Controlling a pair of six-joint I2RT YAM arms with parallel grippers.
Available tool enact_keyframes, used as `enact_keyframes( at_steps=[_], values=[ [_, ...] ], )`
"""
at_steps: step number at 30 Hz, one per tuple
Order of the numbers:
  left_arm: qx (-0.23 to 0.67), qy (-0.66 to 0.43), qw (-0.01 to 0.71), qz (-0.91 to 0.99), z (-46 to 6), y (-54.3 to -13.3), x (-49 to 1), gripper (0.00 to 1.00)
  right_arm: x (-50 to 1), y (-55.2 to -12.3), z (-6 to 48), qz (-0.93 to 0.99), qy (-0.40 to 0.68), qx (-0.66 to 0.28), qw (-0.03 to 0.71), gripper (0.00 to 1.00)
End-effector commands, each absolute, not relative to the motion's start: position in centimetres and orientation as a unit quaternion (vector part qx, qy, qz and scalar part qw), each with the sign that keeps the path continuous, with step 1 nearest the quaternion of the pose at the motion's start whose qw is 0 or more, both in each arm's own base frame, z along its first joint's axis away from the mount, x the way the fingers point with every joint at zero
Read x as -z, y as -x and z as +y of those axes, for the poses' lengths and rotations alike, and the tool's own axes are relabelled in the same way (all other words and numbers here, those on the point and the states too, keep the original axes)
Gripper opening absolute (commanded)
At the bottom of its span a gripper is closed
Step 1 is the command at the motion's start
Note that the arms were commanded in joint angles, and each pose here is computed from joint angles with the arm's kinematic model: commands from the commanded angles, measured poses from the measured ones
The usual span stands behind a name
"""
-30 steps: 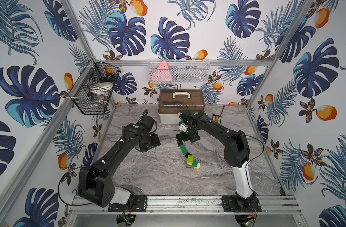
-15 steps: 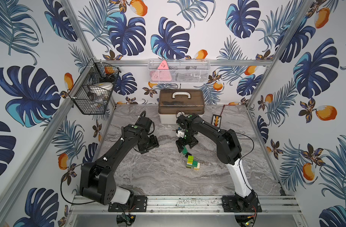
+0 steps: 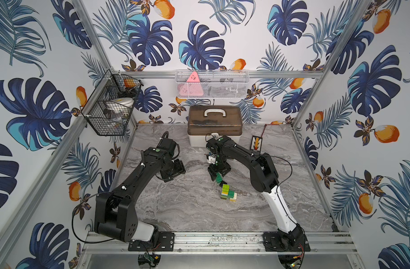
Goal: Assemble a giraffe with lego
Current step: Pick up the lego brick from the center of the board.
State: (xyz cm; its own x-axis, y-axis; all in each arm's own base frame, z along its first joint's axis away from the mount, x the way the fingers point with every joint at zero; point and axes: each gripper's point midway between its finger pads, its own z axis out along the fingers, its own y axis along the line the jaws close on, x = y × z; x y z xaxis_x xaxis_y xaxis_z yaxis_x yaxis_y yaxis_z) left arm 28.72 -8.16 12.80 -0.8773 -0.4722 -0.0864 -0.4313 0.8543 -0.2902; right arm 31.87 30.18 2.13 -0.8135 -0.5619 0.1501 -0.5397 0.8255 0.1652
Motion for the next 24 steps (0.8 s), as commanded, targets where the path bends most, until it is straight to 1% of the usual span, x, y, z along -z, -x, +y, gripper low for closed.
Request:
enact_keyframes(
  at_steps=[1, 2, 4, 6, 8, 14, 16, 20, 24],
  values=[
    [0.123, 0.231, 0.074, 0.962, -7.5, -28.5, -12.7, 0.7, -1.5, -31.2, 29.3, -0.947, -0.3, 0.034, 0.108, 0.68],
    [0.124, 0.233, 0.074, 0.962, -7.4, -28.6, -12.7, 0.7, -1.4, -31.2, 29.2, -0.947, -0.3, 0.031, 0.108, 0.67],
    [0.125, 0.235, 0.075, 0.961, -7.3, -28.7, -12.8, 0.71, -1.2, -31.2, 28.9, -0.947, -0.301, 0.025, 0.109, 0.62],
    [0.126, 0.236, 0.077, 0.96, -7.3, -28.9, -13.0, 0.7, -1.2, -31.4, 28.8, -0.948, -0.301, 0.019, 0.104, 0.55],
    [0.127, 0.238, 0.076, 0.96, -7.2, -28.9, -13.0, 0.7, -1.2, -31.6, 28.8, -0.948, -0.302, 0.018, 0.099, 0.51],
    [0.143, 0.244, 0.066, 0.957, -7.7, -28.4, -12.5, 0.69, -1.1, -31.9, 29.7, -0.95, -0.299, 0.036, 0.08, 0.43],
    [0.145, 0.244, 0.064, 0.957, -7.8, -28.2, -12.4, 0.69, -1.0, -31.9, 30.1, -0.949, -0.306, 0.041, 0.07, 0.43],
    [0.146, 0.244, 0.061, 0.957, -7.8, -27.9, -12.3, 0.69, -0.8, -32.0, 30.3, -0.947, -0.312, 0.043, 0.057, 0.48],
    [0.154, 0.244, 0.061, 0.956, -8.1, -27.8, -12.2, 0.69, -0.5, -32.2, 30.4, -0.947, -0.314, 0.045, 0.049, 0.48]
  ],
)
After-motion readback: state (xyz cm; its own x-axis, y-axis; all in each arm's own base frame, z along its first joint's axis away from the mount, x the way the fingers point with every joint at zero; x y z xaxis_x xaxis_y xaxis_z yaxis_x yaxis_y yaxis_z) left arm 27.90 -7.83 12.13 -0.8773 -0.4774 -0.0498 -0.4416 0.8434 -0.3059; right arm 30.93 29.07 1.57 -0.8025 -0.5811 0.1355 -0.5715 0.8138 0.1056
